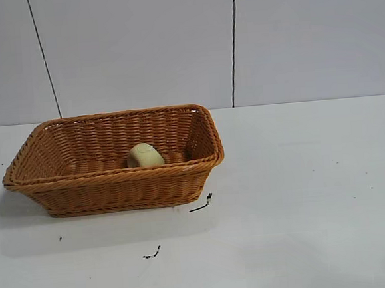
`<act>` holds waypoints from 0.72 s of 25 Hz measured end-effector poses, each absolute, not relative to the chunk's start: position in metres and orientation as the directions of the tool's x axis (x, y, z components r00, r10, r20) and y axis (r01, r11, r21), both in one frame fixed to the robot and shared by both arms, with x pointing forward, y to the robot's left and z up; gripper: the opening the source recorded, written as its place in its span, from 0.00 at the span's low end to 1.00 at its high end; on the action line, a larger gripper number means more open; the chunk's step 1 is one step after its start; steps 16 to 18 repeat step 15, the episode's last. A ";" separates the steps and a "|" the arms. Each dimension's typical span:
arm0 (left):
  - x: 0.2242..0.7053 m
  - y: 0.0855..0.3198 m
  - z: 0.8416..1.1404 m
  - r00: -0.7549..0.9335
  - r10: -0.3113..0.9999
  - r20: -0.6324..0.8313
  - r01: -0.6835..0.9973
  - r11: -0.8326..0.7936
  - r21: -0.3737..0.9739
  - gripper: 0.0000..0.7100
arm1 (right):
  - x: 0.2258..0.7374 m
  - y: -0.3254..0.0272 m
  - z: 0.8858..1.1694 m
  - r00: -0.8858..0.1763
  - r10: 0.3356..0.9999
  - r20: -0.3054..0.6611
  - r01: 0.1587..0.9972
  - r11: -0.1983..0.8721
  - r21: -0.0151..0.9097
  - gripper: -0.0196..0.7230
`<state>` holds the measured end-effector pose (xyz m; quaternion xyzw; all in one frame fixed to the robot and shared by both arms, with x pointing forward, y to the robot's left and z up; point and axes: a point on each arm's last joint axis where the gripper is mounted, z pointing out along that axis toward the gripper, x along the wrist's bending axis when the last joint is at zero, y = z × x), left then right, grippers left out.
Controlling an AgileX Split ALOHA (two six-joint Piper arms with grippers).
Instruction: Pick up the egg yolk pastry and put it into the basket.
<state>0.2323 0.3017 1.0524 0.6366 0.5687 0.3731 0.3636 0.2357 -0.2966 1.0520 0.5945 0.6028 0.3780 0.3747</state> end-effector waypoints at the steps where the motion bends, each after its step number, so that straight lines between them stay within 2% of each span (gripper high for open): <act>1: 0.232 0.302 1.052 0.075 0.995 0.061 0.453 -0.089 0.887 0.98 | 0.236 -0.297 1.052 -0.016 1.000 -0.002 0.432 0.009 0.902 0.96; 18: 0.232 0.302 1.052 0.075 0.995 0.061 0.453 -0.089 0.887 0.98 | 0.235 -0.297 1.052 -0.022 1.000 0.004 0.432 0.006 0.902 0.96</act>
